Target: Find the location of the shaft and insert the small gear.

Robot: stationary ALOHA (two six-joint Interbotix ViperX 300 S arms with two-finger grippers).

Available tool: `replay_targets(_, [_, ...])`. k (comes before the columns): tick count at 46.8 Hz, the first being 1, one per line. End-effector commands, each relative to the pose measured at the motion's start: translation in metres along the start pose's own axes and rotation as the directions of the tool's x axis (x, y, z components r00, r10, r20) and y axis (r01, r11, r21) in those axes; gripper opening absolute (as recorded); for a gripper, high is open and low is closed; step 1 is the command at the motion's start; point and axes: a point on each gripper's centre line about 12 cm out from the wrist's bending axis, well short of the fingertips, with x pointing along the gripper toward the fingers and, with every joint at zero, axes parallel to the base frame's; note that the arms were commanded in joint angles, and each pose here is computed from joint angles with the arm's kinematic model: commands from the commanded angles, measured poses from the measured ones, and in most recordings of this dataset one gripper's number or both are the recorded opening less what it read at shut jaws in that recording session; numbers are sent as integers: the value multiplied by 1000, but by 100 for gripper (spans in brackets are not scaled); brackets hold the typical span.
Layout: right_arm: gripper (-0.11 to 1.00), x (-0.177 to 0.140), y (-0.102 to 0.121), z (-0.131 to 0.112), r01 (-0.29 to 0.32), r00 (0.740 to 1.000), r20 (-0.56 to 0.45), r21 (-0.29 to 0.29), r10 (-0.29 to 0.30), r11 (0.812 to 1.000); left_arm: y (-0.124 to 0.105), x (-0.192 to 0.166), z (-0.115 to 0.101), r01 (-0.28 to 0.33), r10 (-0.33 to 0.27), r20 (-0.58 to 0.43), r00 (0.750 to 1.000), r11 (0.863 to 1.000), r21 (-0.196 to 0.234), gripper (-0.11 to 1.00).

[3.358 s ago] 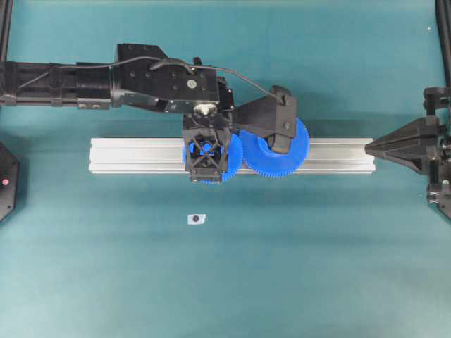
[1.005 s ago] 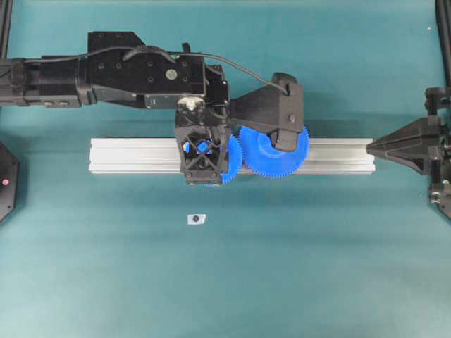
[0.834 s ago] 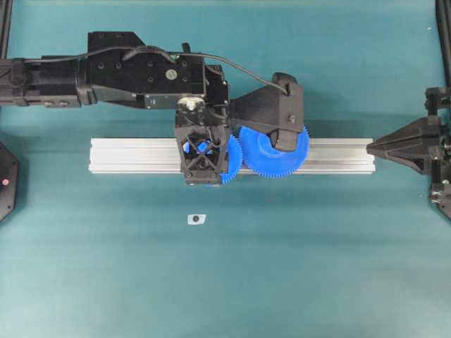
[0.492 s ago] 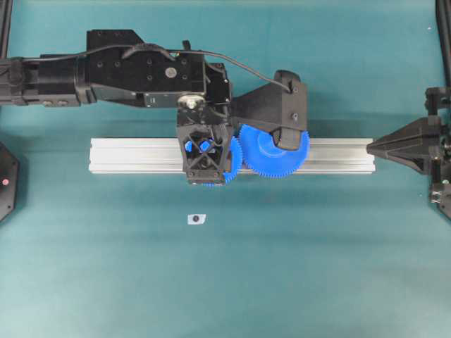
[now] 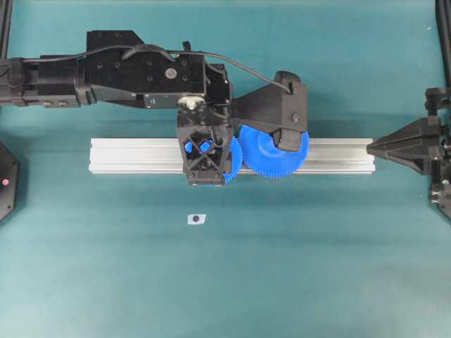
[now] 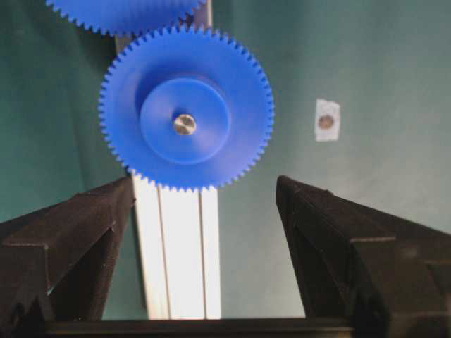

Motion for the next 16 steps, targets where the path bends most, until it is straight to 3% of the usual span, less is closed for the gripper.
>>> replay_targets(1, [2, 1, 0, 4, 0, 1000, 8, 10, 0, 1000, 0, -22, 2, -7, 7, 55, 998, 1000, -1, 78])
replay_targets(16, [2, 1, 0, 3, 2, 1000, 7, 9, -2, 1000, -1, -21, 1, -7, 7, 52, 999, 1000, 4, 79])
